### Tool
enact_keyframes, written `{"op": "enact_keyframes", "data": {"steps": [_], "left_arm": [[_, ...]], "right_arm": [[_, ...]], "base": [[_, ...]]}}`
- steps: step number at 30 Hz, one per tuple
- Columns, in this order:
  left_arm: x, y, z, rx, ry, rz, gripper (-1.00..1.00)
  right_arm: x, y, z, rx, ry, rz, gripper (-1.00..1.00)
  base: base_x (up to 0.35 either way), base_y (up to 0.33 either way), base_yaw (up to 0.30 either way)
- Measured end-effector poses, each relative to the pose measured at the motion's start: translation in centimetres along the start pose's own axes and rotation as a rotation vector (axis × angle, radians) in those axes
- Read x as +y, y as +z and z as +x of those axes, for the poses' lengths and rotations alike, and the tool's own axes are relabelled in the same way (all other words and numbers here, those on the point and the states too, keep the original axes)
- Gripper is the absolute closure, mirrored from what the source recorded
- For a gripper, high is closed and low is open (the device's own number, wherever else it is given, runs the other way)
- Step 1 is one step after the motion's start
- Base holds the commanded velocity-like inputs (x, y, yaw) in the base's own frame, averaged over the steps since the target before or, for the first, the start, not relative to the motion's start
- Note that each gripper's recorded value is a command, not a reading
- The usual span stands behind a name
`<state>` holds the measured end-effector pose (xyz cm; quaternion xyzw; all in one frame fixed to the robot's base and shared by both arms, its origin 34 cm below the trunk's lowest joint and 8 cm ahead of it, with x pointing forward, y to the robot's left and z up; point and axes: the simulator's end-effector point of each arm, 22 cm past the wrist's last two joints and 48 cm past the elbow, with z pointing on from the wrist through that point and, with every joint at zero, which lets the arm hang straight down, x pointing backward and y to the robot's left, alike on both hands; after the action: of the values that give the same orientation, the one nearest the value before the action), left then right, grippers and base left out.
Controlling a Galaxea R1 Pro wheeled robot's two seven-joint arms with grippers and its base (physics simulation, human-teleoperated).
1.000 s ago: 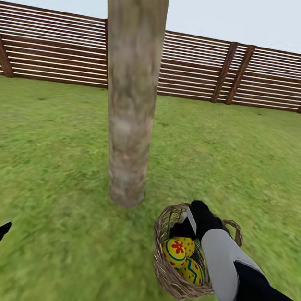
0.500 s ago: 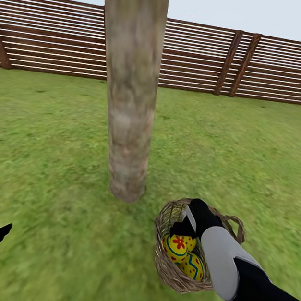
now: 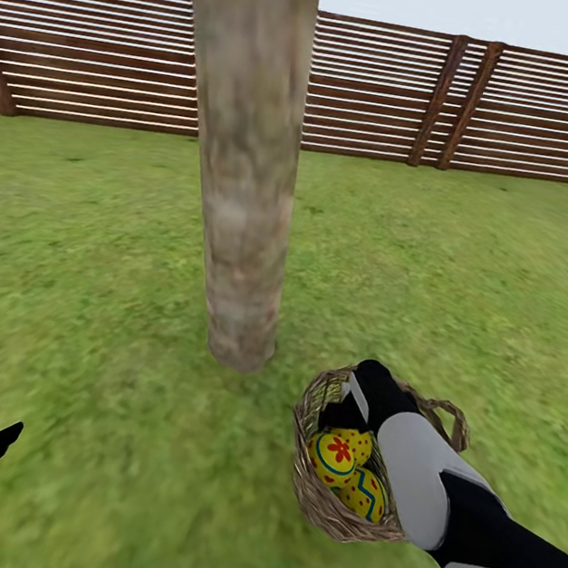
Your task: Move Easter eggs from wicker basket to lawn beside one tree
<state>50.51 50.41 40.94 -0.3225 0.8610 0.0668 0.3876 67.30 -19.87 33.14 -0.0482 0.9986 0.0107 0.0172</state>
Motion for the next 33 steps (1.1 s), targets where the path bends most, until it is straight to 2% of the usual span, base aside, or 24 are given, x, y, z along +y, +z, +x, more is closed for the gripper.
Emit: {"op": "enact_keyframes", "data": {"steps": [12,18,20,26,33], "left_arm": [[0.0,0.0,0.0,0.0,0.0,0.0,-1.0],[0.3,0.5,0.7,0.016,0.008,-0.01,-1.0],[0.2,0.4,0.1,0.006,-0.014,-0.015,-1.0],[1.1,-0.1,-2.2,-0.031,-0.048,-0.053,-1.0],[2.8,-0.3,-2.2,-0.034,-0.061,-0.107,-1.0]], "right_arm": [[-0.1,-0.2,-0.2,-0.004,0.002,-0.002,-1.0],[0.0,1.1,0.2,0.016,0.001,-0.004,-1.0],[0.8,0.4,-0.8,-0.005,-0.001,-0.021,-1.0],[-0.3,-1.9,-3.7,-0.068,0.0,0.008,-1.0],[-0.9,-4.5,-6.7,-0.135,0.005,0.023,-1.0]], "base": [[0.0,0.0,0.0],[0.0,0.0,0.0],[0.0,0.0,0.0],[0.0,0.0,0.0],[0.0,0.0,0.0]]}}
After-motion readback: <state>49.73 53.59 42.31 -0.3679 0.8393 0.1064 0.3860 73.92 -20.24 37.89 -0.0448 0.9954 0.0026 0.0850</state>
